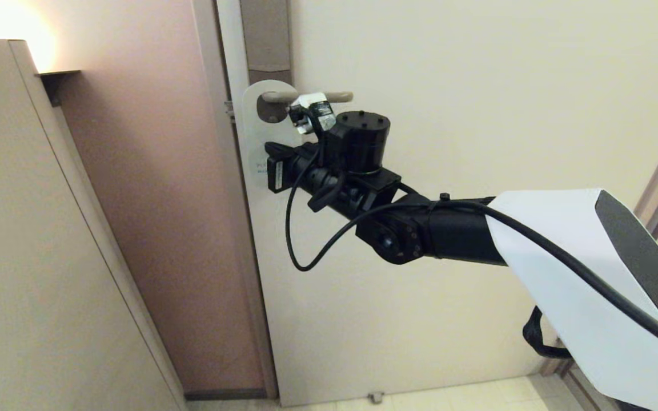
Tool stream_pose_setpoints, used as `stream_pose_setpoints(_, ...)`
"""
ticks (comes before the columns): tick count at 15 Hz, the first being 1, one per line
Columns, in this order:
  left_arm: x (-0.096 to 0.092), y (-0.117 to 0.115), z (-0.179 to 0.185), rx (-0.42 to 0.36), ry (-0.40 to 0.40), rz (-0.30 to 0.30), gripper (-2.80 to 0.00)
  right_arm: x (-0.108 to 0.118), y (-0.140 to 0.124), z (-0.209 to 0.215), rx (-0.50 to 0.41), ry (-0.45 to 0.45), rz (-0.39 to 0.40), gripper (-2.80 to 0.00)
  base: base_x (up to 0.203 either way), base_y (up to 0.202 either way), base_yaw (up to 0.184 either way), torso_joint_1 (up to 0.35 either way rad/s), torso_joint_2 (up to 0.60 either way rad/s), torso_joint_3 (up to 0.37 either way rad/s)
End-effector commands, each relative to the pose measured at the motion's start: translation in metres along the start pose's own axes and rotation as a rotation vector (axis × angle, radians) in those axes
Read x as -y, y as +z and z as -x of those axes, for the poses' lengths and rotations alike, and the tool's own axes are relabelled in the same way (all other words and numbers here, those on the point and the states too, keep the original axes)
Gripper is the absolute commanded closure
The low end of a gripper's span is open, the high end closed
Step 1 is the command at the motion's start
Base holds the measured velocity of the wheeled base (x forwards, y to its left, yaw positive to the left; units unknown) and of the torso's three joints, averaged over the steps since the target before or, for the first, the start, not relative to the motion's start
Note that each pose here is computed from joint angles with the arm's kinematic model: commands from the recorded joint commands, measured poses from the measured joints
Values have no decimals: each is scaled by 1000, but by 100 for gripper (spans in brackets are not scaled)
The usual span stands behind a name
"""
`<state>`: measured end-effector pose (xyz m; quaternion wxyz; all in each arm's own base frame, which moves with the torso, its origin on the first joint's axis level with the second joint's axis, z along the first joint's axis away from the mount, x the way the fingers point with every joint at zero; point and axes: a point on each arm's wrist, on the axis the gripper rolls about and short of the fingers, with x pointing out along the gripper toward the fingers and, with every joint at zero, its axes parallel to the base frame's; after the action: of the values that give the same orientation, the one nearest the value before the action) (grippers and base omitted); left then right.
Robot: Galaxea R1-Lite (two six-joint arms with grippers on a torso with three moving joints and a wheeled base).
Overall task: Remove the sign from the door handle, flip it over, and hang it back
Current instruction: Hang the sign back with the other side facing out
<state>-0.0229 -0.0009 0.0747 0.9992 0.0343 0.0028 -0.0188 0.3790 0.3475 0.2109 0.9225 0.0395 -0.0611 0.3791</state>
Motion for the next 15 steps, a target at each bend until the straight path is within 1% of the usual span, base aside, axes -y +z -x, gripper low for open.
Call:
stream_pose_setpoints(1,0,0,0,-1,1,0,0,1,-12,-4,-2,-4,0,0,0,0,0,0,0,0)
stream_pose_setpoints(7,0,0,0,-1,1,0,0,4,-27,-7,-18,-37,2,0,0,0,0,0,0,0)
stream_pose_setpoints(9,0,0,0,-1,1,0,0,7,-26,-7,-16,-53,4,0,0,0,0,0,0,0)
stream_pose_setpoints(11,0,0,0,-1,1,0,0,7,-17,-5,1,-72,4,0,0,0,0,0,0,0)
stream_pose_setpoints(15,0,0,0,-1,1,0,0,6,8,1,41,-69,8,0,0,0,0,0,0,0)
